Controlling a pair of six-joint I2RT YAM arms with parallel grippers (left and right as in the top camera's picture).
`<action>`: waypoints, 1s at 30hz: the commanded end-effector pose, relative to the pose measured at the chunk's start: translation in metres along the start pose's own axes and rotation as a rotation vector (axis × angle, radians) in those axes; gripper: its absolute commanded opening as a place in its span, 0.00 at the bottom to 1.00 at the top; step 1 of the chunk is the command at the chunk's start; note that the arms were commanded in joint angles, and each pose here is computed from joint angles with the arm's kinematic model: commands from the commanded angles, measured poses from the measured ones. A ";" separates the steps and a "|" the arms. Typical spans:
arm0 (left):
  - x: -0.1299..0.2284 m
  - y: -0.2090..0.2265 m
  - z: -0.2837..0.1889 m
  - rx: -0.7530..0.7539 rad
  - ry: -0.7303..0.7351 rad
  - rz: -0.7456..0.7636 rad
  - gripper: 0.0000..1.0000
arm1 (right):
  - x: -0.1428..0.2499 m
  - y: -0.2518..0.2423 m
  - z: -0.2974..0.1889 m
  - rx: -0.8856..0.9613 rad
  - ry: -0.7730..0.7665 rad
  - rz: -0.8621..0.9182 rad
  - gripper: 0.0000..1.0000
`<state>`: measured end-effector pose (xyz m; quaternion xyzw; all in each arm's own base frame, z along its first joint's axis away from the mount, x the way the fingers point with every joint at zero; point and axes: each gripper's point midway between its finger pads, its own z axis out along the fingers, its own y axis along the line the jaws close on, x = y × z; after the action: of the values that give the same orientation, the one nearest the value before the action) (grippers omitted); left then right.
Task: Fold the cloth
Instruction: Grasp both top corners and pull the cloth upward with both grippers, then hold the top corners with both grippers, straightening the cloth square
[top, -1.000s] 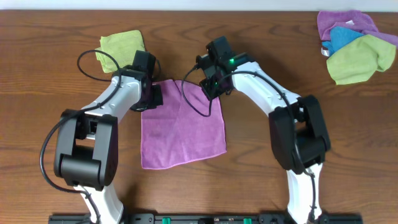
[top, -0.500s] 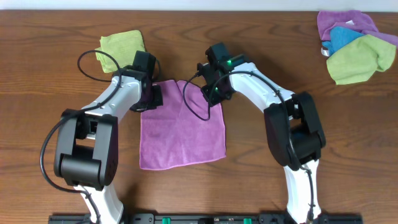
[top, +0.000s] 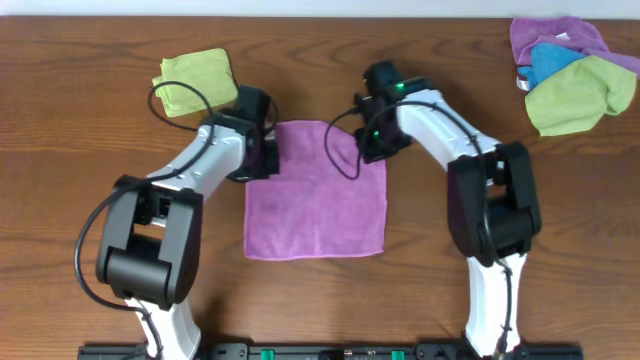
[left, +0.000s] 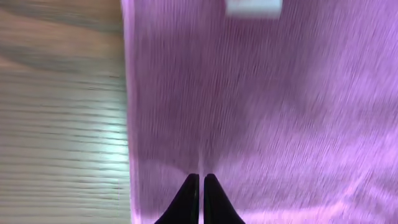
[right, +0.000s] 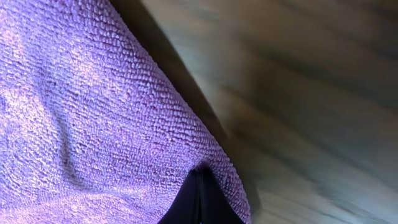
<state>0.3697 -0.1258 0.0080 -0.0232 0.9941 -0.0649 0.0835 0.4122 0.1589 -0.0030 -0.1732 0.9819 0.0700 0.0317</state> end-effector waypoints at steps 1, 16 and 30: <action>0.000 -0.020 0.002 0.018 -0.003 0.052 0.06 | 0.018 -0.043 0.017 0.105 0.069 0.082 0.01; -0.063 -0.071 -0.023 0.114 -0.242 0.125 0.06 | 0.010 -0.056 0.013 0.013 0.025 0.158 0.01; -0.075 -0.069 0.008 0.135 -0.205 0.104 0.06 | -0.016 -0.033 -0.001 -0.077 -0.053 0.128 0.01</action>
<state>0.4374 -0.1852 0.0101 0.0178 0.9776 -0.1144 0.1756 0.4381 0.1206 0.0007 -0.1097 0.9880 0.0938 0.0546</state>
